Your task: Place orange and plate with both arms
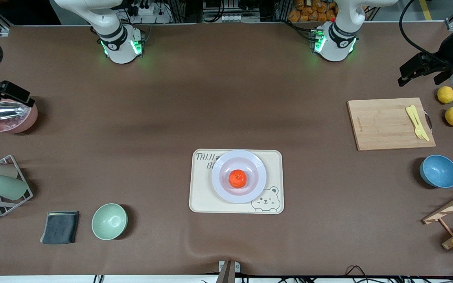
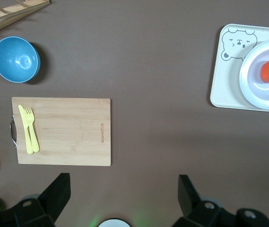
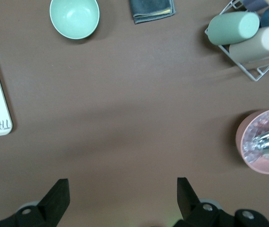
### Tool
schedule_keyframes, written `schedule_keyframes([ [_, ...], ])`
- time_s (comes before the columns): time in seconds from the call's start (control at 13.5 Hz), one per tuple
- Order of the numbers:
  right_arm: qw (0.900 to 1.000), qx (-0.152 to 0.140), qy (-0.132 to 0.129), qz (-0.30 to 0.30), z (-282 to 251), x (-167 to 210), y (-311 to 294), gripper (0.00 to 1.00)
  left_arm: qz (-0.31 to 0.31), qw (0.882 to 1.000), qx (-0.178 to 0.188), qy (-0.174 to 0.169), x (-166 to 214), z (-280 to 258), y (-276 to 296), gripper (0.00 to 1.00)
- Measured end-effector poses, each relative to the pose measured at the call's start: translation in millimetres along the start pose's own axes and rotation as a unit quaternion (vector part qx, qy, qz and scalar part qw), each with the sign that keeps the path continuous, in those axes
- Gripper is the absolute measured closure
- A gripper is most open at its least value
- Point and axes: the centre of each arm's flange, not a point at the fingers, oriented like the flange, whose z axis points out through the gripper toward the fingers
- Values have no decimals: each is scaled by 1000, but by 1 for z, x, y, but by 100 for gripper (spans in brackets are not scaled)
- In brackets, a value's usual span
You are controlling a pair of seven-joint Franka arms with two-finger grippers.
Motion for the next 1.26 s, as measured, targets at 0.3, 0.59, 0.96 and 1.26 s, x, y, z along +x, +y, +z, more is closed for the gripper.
schedule_keyframes([
  [0.3,1000,0,2,-19,-2,-1,0,0,-2,1000,0,0,0,0,-2,0],
  [0.59,999,-2,2,-38,-4,-5,-20,0,-2,1000,-1,4,0,-4,-2,0],
  [0.96,999,-2,5,-51,-8,-8,-23,0,-2,1000,-1,6,0,-6,-2,0],
  [1.26,998,-2,7,-61,-9,-10,-32,0,-1,1000,0,1,-1,-5,-2,0],
])
